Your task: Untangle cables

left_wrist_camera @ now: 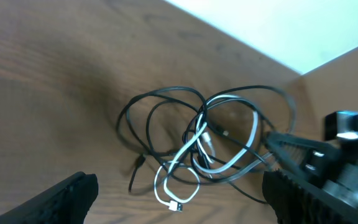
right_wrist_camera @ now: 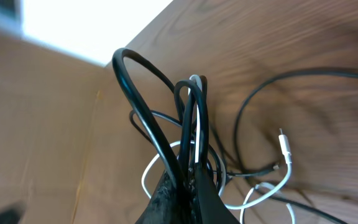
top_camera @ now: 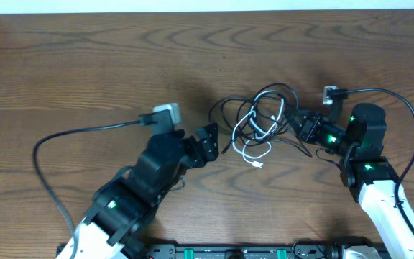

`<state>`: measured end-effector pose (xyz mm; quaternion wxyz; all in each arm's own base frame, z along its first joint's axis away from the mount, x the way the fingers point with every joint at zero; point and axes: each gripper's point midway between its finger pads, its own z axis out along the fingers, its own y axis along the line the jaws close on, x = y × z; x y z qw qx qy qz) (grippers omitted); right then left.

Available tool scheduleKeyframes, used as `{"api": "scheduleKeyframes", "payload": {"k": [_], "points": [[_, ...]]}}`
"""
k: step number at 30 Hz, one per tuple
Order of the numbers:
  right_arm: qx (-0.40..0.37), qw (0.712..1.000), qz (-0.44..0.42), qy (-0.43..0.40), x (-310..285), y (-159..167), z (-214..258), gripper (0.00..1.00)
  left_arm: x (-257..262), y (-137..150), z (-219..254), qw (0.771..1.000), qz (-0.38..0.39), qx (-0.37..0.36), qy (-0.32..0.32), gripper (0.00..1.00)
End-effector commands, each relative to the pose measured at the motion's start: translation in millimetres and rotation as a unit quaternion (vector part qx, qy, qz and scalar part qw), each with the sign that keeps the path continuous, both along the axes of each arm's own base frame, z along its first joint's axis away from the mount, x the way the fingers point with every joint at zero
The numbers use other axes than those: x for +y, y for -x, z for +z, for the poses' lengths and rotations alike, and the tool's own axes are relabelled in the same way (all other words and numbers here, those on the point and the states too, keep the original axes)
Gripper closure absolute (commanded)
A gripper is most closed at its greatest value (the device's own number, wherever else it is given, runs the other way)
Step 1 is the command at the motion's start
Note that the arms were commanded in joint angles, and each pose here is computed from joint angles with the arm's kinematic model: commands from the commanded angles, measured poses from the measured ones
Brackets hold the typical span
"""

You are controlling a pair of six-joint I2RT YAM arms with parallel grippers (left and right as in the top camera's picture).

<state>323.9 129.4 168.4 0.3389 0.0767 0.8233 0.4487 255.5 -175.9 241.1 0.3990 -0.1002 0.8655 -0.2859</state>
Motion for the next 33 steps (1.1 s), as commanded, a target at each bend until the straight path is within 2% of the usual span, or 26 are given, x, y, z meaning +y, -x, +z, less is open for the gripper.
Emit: {"api": "scheduleKeyframes", "payload": {"k": [1,9,12,15,20,25,30,33], "points": [[-0.056,0.993,0.103,0.000,21.9,19.7,12.7,0.99,-13.2,-5.1,-19.7,0.999,-0.021,0.031,-0.015,0.09],[-0.114,0.980,0.161,0.008,31.1,29.8,22.7,0.99,-26.7,-16.3,-50.3,0.997,-0.029,0.067,-0.037,0.09],[-0.137,0.973,0.184,0.010,34.4,34.7,25.9,0.99,-46.0,-16.4,-47.2,0.994,-0.093,0.045,-0.040,0.09],[-0.137,0.972,0.190,0.006,35.7,36.8,27.0,0.99,-60.5,-15.2,-47.0,0.985,-0.158,0.016,-0.063,0.09],[-0.135,0.966,0.218,-0.018,41.2,47.1,32.0,0.99,-63.9,-19.5,-71.4,0.977,-0.181,0.027,-0.105,0.13],[-0.111,0.962,0.242,-0.055,46.1,58.5,37.5,0.99,-72.5,-29.3,-83.8,0.977,-0.182,0.031,-0.106,0.19],[-0.089,0.951,0.281,-0.097,51.3,75.2,45.8,0.99,-77.8,-45.2,-88.9,0.980,-0.167,0.015,-0.109,0.44],[-0.076,0.943,0.303,-0.119,53.4,84.7,50.2,0.99,-67.9,-58.5,-97.7,0.982,-0.130,0.010,-0.138,0.59]]}}
